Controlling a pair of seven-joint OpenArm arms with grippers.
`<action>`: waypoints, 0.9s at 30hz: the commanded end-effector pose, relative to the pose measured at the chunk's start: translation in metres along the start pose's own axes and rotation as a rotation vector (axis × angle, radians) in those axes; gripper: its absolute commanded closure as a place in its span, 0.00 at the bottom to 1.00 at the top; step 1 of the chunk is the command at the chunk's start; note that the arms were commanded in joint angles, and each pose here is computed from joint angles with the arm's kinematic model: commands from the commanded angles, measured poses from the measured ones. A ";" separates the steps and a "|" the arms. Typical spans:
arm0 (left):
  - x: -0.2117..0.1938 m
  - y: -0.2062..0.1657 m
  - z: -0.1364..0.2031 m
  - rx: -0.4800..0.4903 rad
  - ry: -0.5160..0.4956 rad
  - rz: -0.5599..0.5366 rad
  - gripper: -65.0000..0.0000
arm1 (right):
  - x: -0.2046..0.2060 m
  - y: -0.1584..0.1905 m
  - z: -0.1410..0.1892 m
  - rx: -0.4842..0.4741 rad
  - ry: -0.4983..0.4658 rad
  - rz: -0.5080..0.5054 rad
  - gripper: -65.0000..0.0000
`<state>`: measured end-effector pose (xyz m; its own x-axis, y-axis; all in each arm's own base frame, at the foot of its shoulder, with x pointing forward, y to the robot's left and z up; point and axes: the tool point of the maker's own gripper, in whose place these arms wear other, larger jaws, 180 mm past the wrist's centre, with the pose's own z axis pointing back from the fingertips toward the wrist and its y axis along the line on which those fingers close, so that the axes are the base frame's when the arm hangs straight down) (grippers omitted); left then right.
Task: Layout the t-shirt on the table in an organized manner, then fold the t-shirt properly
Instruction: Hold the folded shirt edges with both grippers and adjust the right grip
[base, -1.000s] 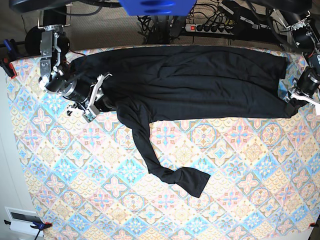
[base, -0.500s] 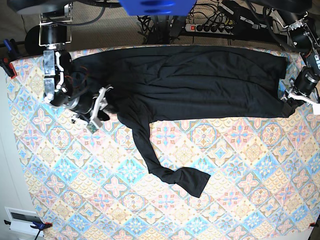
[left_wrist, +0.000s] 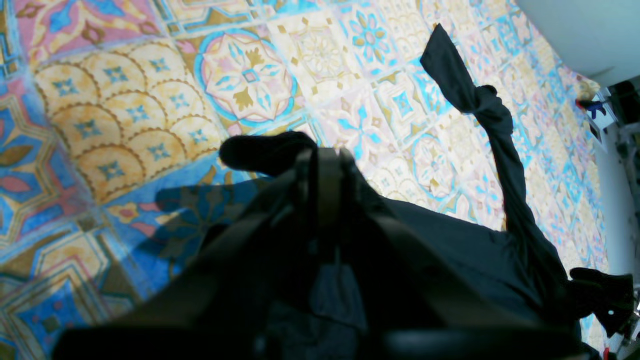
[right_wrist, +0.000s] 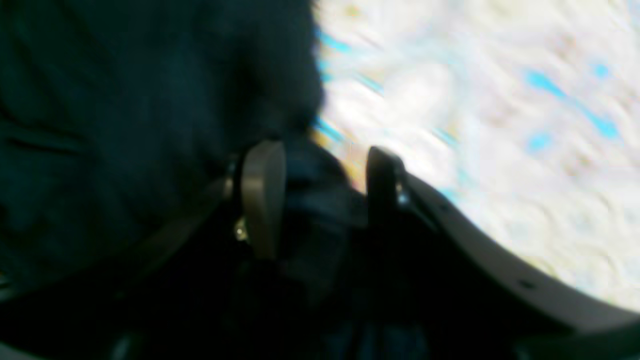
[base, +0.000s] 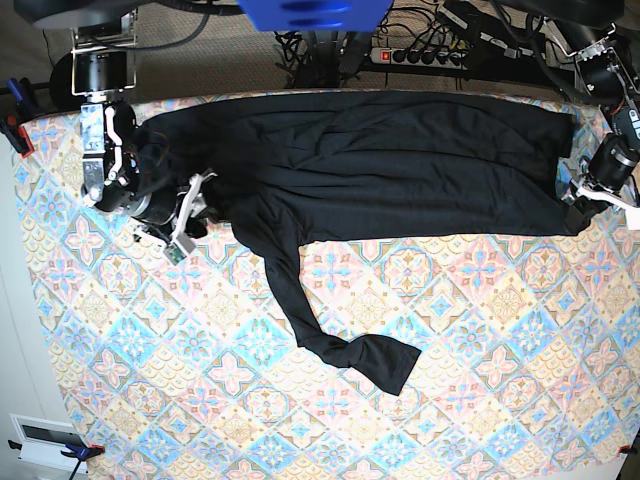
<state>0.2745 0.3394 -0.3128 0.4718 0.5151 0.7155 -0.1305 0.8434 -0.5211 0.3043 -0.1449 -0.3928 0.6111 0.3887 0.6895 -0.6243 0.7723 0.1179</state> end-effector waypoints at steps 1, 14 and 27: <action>0.020 -0.005 0.003 -0.017 -0.050 -0.029 1.00 | 0.016 -0.002 0.005 0.004 -0.054 0.014 0.58; 0.014 0.005 -0.001 -0.004 -0.039 0.012 1.00 | -0.008 -0.012 0.003 -0.002 0.007 -0.024 0.54; 0.017 0.007 -0.005 -0.007 -0.047 0.027 1.00 | -0.020 -0.006 0.003 0.007 0.004 -0.049 0.94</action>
<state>0.2805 0.3461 -0.3229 0.4598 0.5618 0.6877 -0.1635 0.8148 -0.5563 0.2831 -0.1544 -0.4192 0.6739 0.3569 0.6469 -0.5908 0.7860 0.1818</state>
